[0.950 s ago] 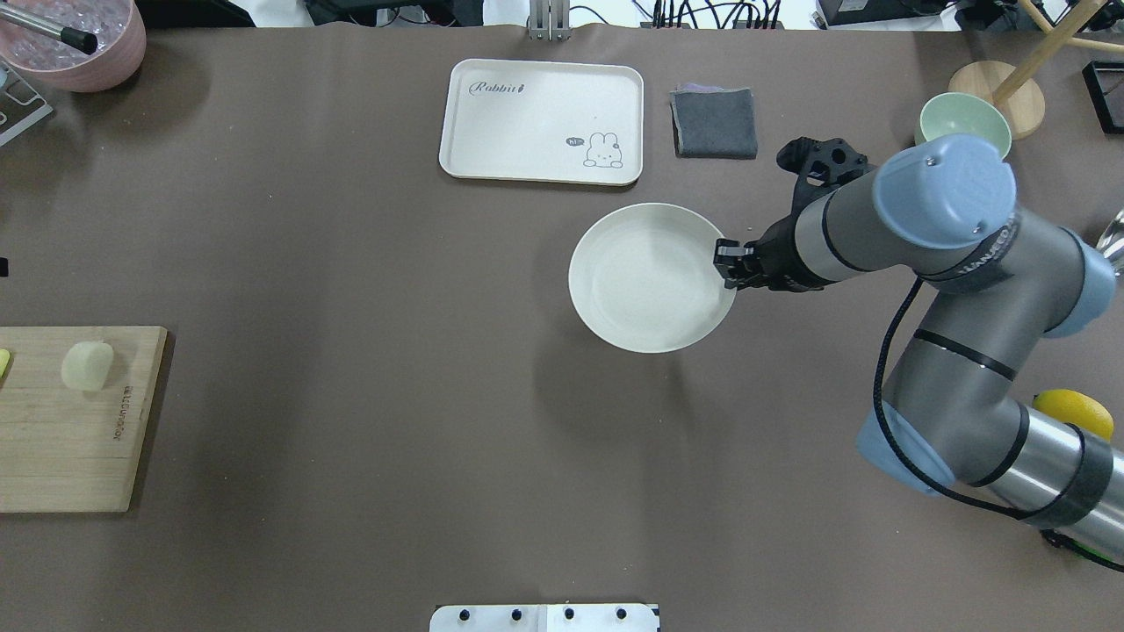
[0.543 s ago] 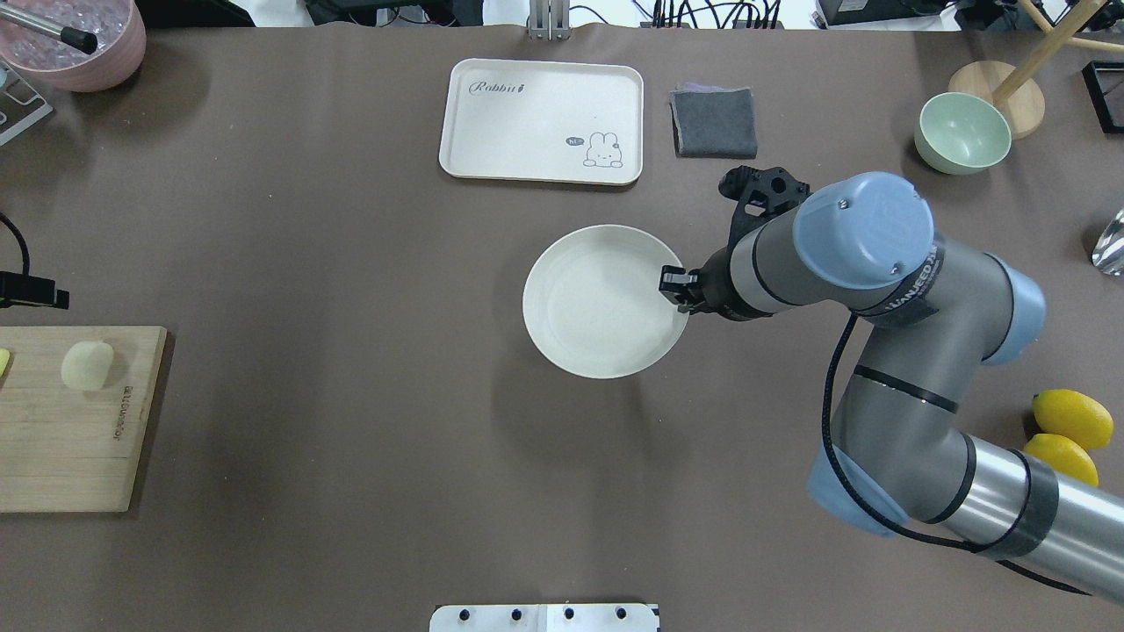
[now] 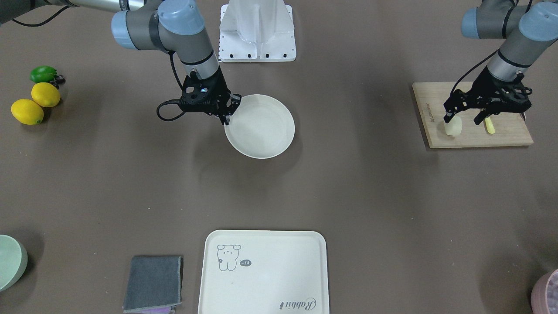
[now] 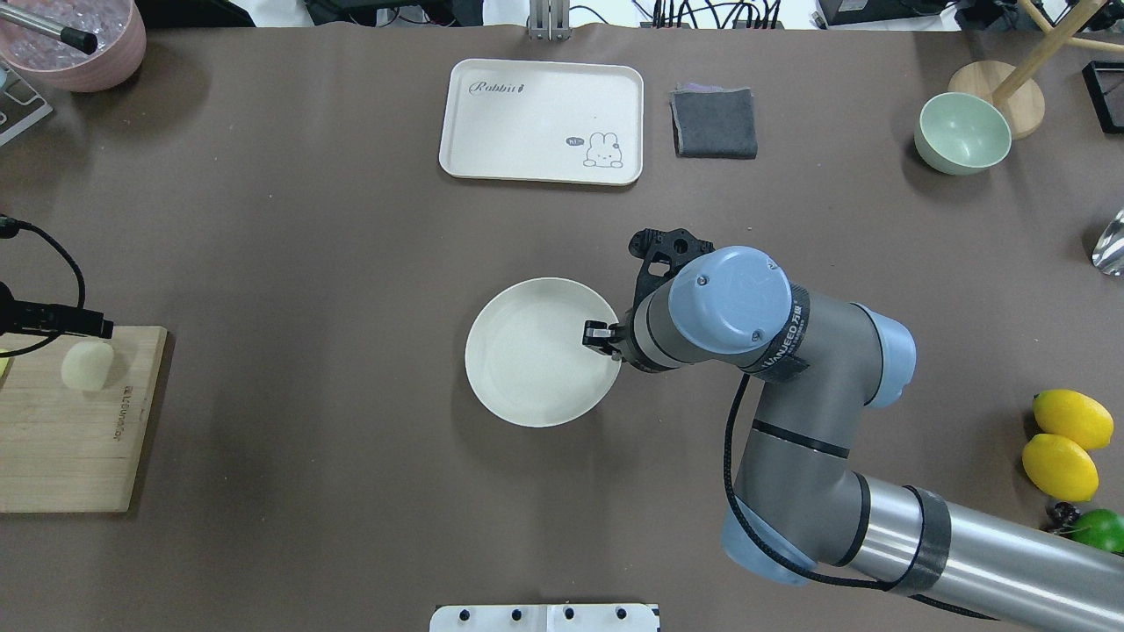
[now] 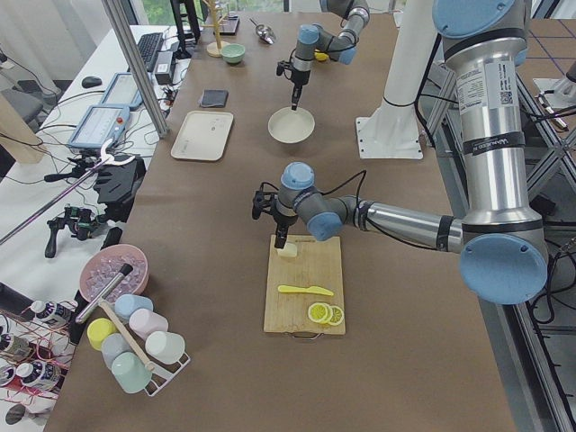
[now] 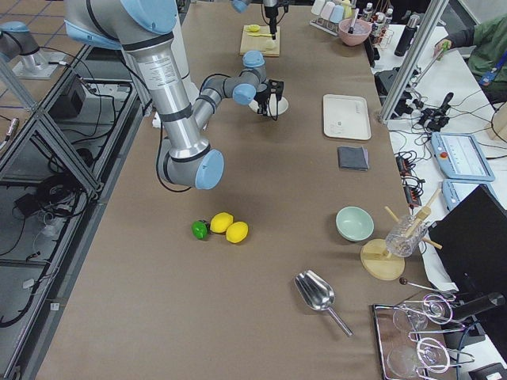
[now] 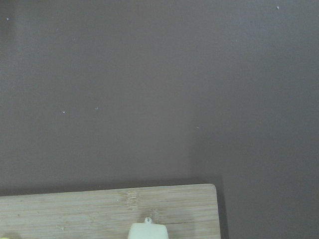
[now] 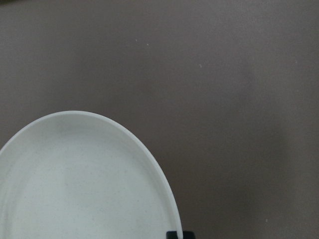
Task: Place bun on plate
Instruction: 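Slide the white plate with the right gripper toward the table centre, then release the plate and lift the right gripper away toward the tray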
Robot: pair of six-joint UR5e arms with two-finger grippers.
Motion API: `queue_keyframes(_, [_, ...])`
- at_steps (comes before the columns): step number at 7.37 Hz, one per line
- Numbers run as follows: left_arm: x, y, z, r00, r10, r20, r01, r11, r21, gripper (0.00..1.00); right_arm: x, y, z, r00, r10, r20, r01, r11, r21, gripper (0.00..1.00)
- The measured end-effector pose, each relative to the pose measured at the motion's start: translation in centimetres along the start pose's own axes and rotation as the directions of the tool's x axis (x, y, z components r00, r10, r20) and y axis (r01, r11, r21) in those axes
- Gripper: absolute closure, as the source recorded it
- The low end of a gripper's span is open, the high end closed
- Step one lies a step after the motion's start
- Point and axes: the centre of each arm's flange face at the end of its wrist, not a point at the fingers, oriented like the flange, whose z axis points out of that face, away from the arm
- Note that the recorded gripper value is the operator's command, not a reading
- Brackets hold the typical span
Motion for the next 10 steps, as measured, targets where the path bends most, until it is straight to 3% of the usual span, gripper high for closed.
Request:
queue_keyframes(5, [-0.5,1.3,2.0,0.998,0.051,0.043,-0.05,0.999,-0.017,0.03,-0.4,2.0,2.4,0.999,-0.018,-0.031,0.018,1.0,-0.003,1.0])
queue_keyframes(6, [-0.9,1.4,2.4,0.997,0.061,0.046,-0.06,0.998,-0.02,0.03,-0.5,2.1,2.5,0.999,-0.019,-0.031,0.019,1.0,-0.005,0.47])
queue_keyframes(7, [-1.2,1.5,2.7,0.997,0.065,0.048,-0.064,0.998,-0.022,0.03,-0.6,2.2,2.5,0.999,-0.019,-0.03,0.019,1.0,-0.006,0.02])
queue_keyframes(10, [-2.0,1.8,3.2,0.996,0.063,0.059,-0.061,0.998,-0.032,0.07,-1.0,1.9,2.0,1.0,-0.015,-0.019,0.015,1.0,-0.001,0.01])
